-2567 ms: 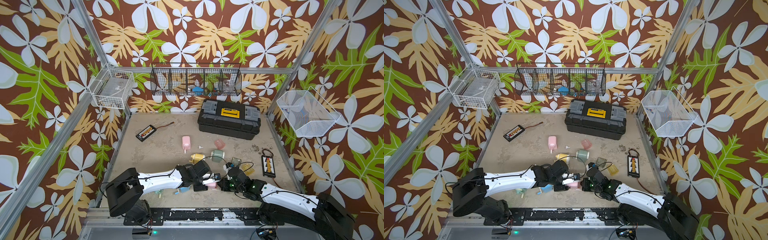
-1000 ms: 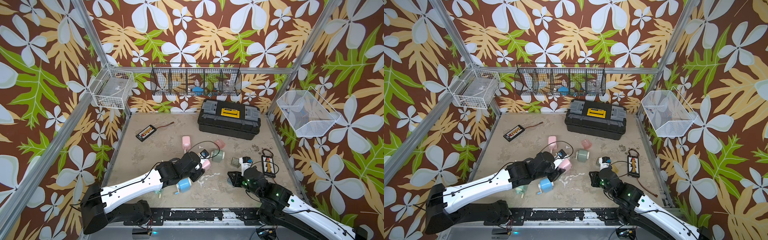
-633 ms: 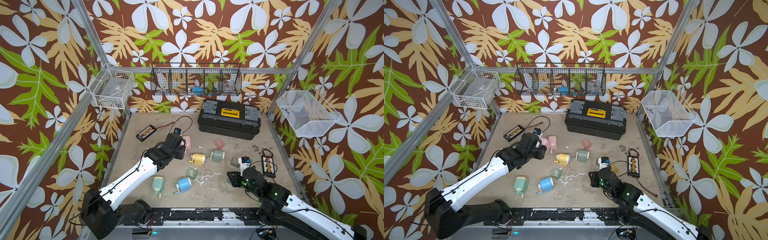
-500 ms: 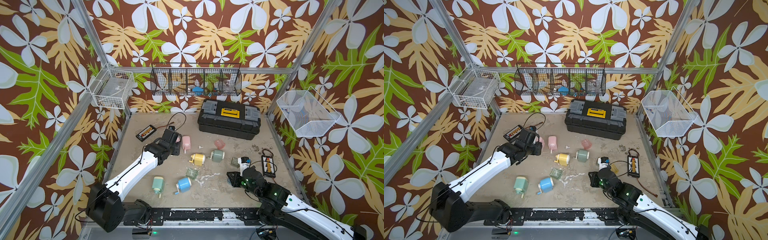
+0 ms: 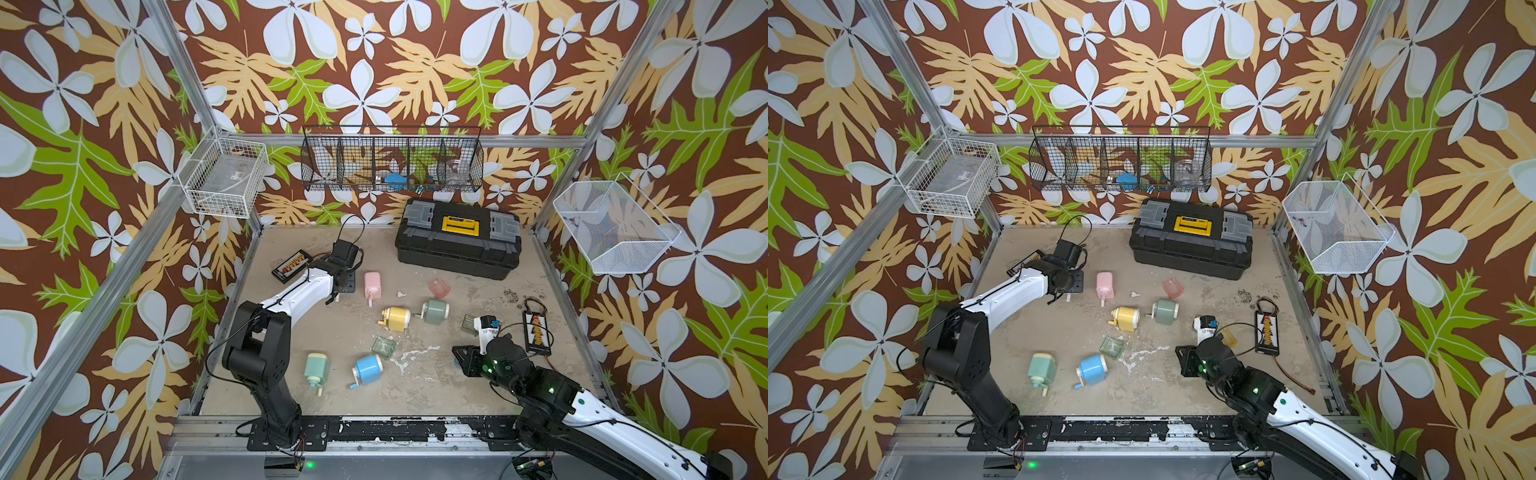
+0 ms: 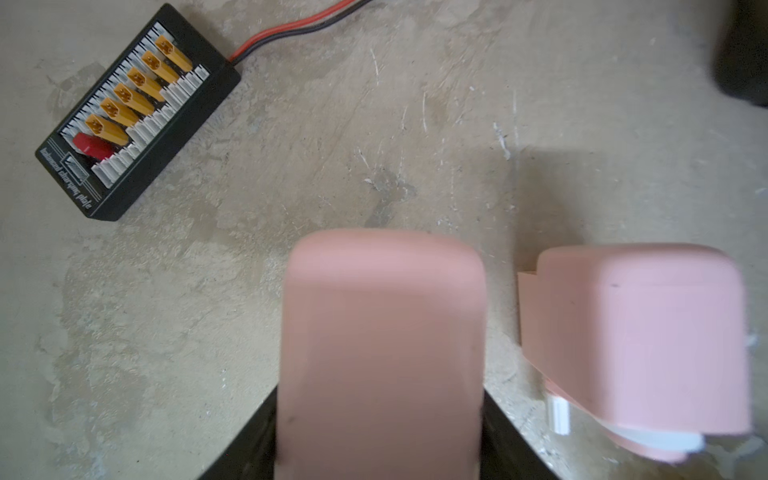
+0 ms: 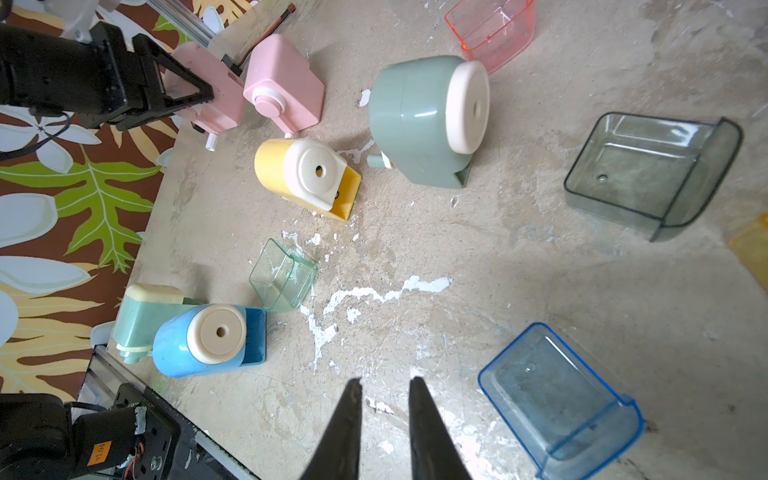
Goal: Put the tray back into the pencil sharpener
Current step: Place the pencil sharpener at the center of the board.
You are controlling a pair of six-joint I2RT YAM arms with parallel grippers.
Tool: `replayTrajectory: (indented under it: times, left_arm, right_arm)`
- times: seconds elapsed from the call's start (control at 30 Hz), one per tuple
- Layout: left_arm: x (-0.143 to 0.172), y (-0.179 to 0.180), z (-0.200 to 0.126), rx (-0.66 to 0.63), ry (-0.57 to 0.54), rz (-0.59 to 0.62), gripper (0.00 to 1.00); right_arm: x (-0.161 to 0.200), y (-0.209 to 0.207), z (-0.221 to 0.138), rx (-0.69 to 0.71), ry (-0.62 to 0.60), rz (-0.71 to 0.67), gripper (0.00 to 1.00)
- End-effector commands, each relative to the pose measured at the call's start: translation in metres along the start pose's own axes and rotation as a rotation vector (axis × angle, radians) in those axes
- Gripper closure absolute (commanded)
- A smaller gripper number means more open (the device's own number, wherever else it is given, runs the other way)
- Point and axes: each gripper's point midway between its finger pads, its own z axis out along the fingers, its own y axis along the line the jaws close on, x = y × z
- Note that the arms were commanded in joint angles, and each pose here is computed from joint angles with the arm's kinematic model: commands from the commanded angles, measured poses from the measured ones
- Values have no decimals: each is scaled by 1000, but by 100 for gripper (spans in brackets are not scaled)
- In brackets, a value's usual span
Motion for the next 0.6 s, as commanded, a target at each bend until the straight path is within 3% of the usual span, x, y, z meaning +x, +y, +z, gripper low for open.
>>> replayTrajectory:
  times: [0.0, 0.3, 0.4, 0.5, 0.57]
  left_arm:
    - [-9, 11, 7, -40, -16, -7, 100]
    - [4, 17, 31, -5, 47, -43, 100]
    - [8, 17, 35, 4, 56, -51, 96]
    - [12, 16, 40, 16, 72, -56, 82]
    - [13, 17, 43, 11, 81, -60, 59]
  right_arm:
    - [-1, 1, 1, -1, -5, -21, 77]
    - [1, 3, 4, -12, 6, -26, 78]
    - [2, 3, 5, -12, 9, -29, 78]
    - [2, 2, 5, -11, 9, -30, 78]
    - [2, 2, 5, -9, 9, -28, 77]
